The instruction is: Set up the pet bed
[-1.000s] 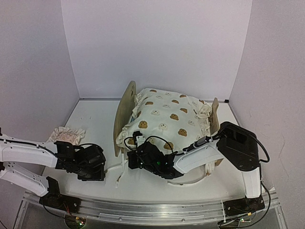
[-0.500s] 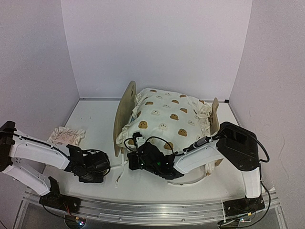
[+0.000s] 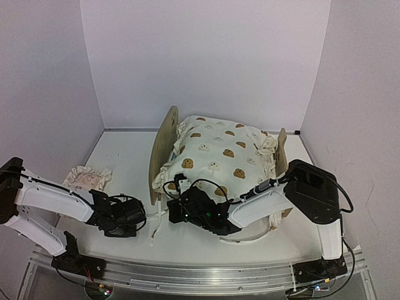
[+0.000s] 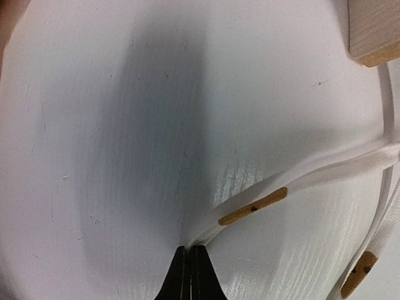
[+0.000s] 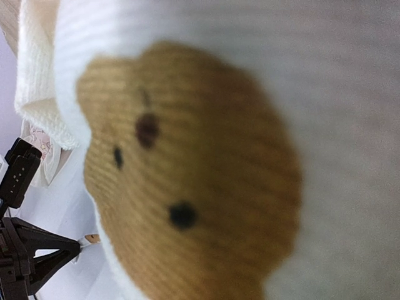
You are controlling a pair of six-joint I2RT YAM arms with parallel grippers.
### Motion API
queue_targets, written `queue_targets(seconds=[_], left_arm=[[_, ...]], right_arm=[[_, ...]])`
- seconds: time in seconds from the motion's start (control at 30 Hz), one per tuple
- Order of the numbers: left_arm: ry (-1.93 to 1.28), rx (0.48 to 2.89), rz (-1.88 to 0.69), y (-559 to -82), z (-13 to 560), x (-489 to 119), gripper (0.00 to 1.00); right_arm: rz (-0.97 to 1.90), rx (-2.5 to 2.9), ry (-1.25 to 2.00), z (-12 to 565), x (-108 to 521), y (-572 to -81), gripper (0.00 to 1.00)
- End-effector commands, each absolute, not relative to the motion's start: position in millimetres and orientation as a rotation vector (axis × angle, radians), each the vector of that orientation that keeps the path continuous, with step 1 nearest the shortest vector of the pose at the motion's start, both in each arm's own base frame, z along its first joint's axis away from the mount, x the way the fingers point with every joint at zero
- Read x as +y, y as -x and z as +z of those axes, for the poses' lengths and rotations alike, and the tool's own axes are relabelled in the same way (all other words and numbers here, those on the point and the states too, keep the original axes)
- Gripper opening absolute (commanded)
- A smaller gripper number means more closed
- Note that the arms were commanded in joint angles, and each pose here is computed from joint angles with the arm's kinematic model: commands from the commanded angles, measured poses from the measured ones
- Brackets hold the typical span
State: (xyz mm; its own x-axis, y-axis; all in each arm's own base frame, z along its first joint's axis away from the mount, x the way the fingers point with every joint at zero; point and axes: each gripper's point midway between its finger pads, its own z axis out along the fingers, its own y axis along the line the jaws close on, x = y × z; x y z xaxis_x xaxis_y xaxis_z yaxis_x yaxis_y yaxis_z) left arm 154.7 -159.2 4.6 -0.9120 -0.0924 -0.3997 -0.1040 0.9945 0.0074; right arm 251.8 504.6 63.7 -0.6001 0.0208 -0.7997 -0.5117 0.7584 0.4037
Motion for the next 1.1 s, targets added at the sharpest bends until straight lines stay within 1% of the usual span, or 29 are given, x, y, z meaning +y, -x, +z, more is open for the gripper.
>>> queue_targets(seconds=[0.0,0.17,0.47,0.73,0.93,1.07], left_arm=[[0.103,2.740,-0.008,-155.2,1.9,-170.3,0.00],[0.062,2.702,-0.114,-162.3,18.6,-186.4,0.00],[-0.070,2.558,-0.395,-178.2,85.0,-226.6,0.00],[-0.206,2.464,-0.564,-188.2,108.5,-268.0,0.00],[-0.319,2.354,-0.696,-193.1,137.1,-296.2,0.00],[-0.368,2.320,-0.725,-197.3,141.3,-305.9,0.00]], right_arm=[[0.844,2.064,0.356,82.5,509.9,-248.1,0.00],[0.851,2.059,0.370,85.8,511.0,-247.0,0.00],[0.865,2.048,0.437,89.2,516.6,-242.1,0.00],[0.892,2.030,0.509,95.0,522.5,-235.7,0.00],[0.888,2.028,0.539,94.4,520.7,-232.8,0.00],[0.896,2.031,0.554,92.9,520.6,-230.7,0.00]])
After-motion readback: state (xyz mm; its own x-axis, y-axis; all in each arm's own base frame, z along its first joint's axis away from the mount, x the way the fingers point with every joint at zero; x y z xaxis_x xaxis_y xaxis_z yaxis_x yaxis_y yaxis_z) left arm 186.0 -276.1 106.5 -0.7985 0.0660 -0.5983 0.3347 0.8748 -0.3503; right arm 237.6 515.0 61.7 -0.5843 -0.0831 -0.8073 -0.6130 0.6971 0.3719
